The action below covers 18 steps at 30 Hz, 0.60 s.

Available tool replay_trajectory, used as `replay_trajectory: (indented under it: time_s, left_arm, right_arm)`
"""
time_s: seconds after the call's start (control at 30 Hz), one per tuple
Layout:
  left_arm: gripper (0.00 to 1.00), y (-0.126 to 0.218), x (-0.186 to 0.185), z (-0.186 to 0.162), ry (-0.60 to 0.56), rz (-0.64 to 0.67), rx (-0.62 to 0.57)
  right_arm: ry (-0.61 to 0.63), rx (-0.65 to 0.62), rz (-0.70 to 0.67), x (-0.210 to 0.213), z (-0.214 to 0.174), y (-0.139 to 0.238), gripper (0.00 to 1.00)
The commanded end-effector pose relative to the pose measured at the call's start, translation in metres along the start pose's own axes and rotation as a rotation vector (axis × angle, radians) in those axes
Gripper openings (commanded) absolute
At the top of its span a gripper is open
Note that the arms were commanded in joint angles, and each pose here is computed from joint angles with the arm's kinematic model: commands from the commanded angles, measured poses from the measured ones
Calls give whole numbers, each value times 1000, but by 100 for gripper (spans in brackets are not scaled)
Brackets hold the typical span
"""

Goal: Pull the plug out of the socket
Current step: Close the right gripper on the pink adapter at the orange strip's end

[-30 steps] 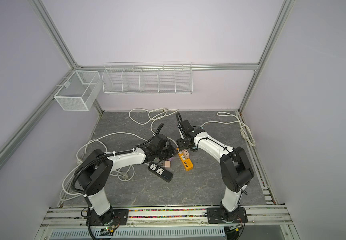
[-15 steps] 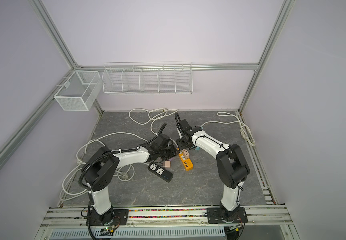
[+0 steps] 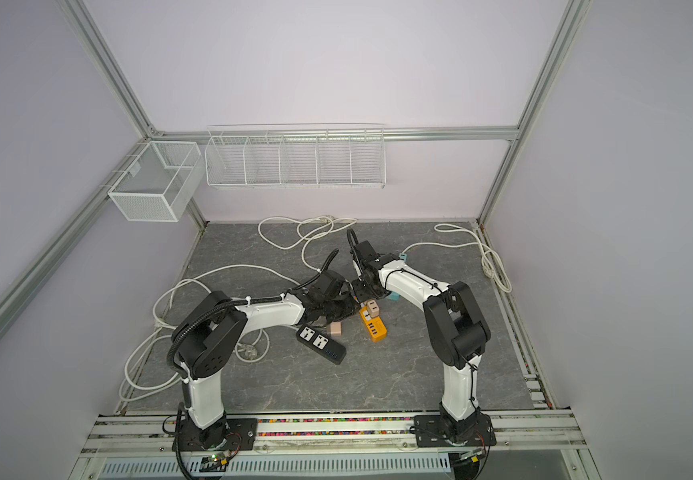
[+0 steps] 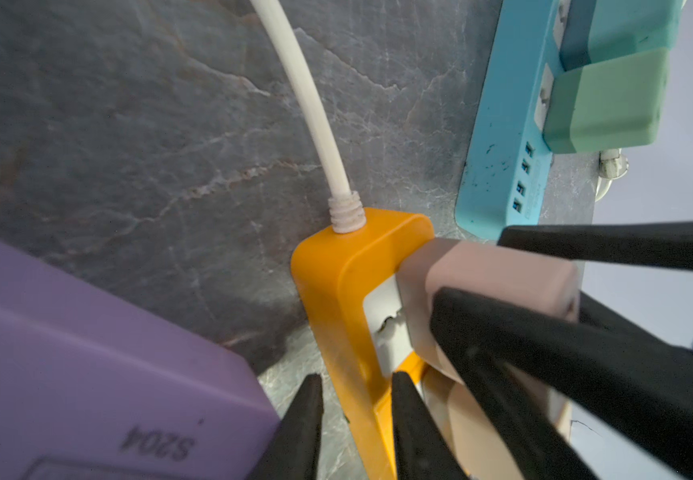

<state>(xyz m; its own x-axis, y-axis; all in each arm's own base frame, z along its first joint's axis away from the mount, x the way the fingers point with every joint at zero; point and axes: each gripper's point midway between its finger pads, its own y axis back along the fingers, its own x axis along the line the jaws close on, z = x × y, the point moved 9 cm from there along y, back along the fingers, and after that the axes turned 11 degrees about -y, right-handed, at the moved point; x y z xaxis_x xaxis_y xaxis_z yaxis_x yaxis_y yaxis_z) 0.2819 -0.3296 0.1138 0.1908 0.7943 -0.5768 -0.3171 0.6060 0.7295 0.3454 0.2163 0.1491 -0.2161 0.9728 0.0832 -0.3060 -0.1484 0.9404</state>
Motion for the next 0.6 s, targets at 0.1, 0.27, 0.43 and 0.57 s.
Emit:
replay_trajectory:
  time_s: [0.1,0.27,0.43,0.57]
  left_arm:
    - [29,-10,18,-12,22,110,34]
    - [28,-10,24,-17,27,139,30]
    - [27,-11,25,-21,34,152,36]
    - [27,-12,27,-25,41,156,35]
  right_arm:
    - [14,32,3,5,-2,-9,43]
    - [24,32,2,7,-2,-11,39]
    - [37,30,-11,7,-2,-7,35]
    - [30,16,1,11,0,-3,32]
